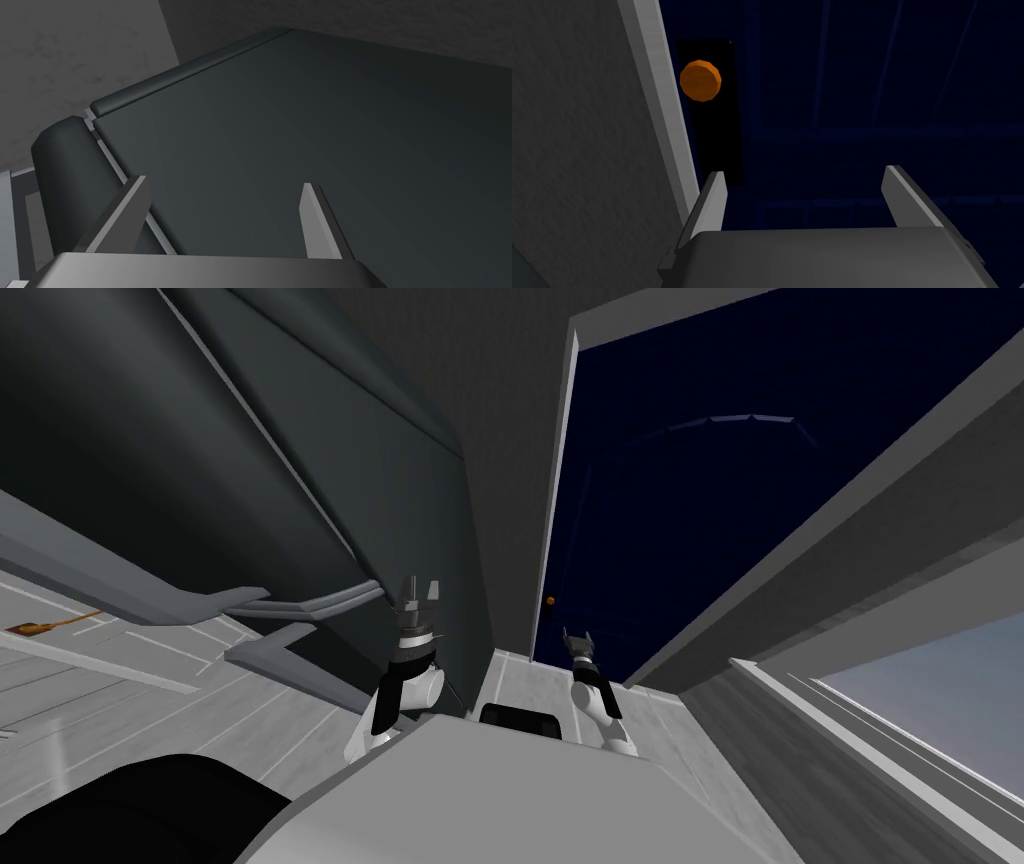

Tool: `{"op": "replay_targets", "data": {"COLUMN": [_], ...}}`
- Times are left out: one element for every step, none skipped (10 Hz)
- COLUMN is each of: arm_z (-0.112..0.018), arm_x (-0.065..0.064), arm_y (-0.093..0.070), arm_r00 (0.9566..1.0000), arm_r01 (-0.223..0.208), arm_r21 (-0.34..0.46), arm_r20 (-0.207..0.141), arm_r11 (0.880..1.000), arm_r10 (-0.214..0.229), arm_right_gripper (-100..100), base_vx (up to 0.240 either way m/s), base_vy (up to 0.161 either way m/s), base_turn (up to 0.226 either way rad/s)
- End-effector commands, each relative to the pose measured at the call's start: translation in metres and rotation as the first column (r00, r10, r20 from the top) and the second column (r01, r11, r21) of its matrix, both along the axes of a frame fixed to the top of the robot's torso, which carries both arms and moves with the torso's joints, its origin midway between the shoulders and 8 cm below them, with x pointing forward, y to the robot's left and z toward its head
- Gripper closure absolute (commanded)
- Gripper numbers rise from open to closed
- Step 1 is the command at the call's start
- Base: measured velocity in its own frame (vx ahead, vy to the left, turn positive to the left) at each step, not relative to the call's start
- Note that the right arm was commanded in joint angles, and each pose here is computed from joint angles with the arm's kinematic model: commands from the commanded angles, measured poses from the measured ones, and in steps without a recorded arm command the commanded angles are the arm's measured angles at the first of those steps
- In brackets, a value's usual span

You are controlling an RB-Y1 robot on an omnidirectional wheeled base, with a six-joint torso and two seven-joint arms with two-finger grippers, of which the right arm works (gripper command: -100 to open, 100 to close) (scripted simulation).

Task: Pull the door open

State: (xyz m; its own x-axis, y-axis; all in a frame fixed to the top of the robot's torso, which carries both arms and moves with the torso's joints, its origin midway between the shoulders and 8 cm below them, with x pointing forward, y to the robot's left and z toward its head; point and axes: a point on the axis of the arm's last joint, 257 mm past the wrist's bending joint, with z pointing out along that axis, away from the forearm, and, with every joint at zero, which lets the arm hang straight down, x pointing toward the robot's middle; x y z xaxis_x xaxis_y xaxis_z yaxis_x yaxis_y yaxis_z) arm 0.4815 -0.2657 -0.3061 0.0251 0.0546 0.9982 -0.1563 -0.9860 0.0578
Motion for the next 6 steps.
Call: {"op": "replay_targets", "data": {"arm_z": [0.002,0.002,0.003,0.003,0.004,0.005], "arm_x": [-0.001,-0.001,-0.001,-0.002,-0.002,-0.003], "arm_y": [-0.018,-0.024,-0.034,-0.044,-0.053,-0.061], "arm_r00": [0.9995,0.9992,0.9982,0.9969,0.9953,0.9935], "arm_r01": [0.031,0.041,0.06,0.079,0.097,0.114], "arm_r21": [0.0,0.0,0.001,0.003,0.005,0.009], "arm_r20": [0.0,0.001,0.002,0.003,0.005,0.007], "arm_r11": [1.0,0.999,0.998,0.997,0.995,0.993], "arm_r10": [-0.031,-0.041,-0.06,-0.079,-0.097,-0.114], "arm_right_gripper": [-100,-100,-100,-100,-100,-100], "base_vx": [0.049,0.062,0.075,0.096,0.136,0.149], "base_vy": [0.013,0.013,0.022,0.027,0.017,-0.002], "base_turn": [0.165,0.102,0.124,0.187,0.223,0.221]}}
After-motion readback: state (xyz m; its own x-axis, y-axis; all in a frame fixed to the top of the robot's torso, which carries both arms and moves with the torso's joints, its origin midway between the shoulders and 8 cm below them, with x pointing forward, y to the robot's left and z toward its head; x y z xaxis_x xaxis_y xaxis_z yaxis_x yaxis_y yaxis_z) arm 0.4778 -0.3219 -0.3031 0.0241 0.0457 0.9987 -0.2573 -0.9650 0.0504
